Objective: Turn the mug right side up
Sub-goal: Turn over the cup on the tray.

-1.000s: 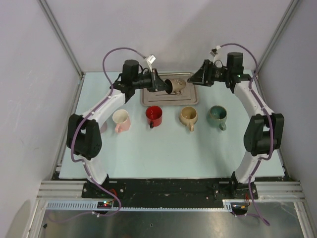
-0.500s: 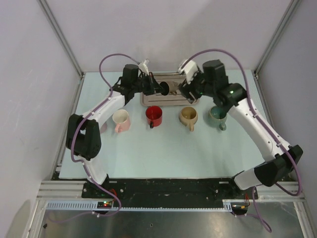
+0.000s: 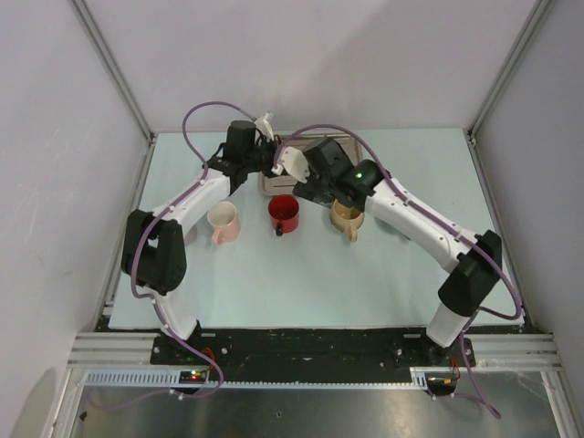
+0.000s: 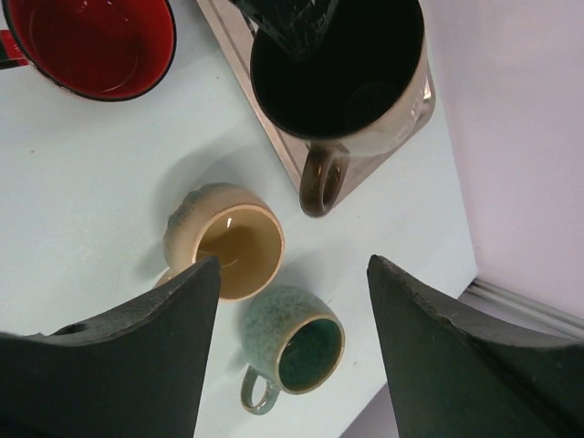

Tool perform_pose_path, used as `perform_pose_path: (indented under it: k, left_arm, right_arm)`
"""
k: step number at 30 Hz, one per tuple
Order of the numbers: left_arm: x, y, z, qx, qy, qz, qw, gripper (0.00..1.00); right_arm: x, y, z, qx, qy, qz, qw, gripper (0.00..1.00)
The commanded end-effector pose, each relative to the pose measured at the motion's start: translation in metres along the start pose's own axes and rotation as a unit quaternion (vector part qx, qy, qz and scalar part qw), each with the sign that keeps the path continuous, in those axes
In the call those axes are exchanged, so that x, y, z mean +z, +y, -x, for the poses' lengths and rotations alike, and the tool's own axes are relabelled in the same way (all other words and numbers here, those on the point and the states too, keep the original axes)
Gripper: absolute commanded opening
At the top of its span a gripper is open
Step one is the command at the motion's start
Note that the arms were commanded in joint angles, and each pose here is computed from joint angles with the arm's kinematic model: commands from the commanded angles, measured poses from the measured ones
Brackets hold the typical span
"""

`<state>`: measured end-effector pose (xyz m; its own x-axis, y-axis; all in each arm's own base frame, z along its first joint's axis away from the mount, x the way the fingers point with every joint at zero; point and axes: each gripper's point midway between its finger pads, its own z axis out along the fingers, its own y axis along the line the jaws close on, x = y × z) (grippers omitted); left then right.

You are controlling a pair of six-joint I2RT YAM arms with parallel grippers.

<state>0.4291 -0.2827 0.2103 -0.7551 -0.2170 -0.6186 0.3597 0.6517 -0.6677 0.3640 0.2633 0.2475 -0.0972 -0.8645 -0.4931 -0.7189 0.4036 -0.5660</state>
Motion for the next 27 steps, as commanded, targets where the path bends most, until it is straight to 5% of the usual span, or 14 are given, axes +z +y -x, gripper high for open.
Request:
perform_pose_path:
  k: [1, 15, 27]
  left_arm:
    - [-0.015, -0.026, 0.024, 0.017, -0.041, -0.025, 0.999, 0.00]
    - [-0.019, -0.030, 0.023, 0.019, -0.042, -0.028, 0.999, 0.00]
    - [-0.021, -0.034, 0.022, 0.022, -0.044, -0.029, 0.998, 0.00]
  right_arm:
    - [-0.004, -0.016, 0.016, -0.019, 0.012, -0.044, 0.999, 0.70]
    - [0.036, -0.013, 0.033, -0.054, 0.024, -0.080, 0.995, 0.54]
    - [0.043, -0.015, 0.036, -0.088, 0.039, -0.106, 0.990, 0.27]
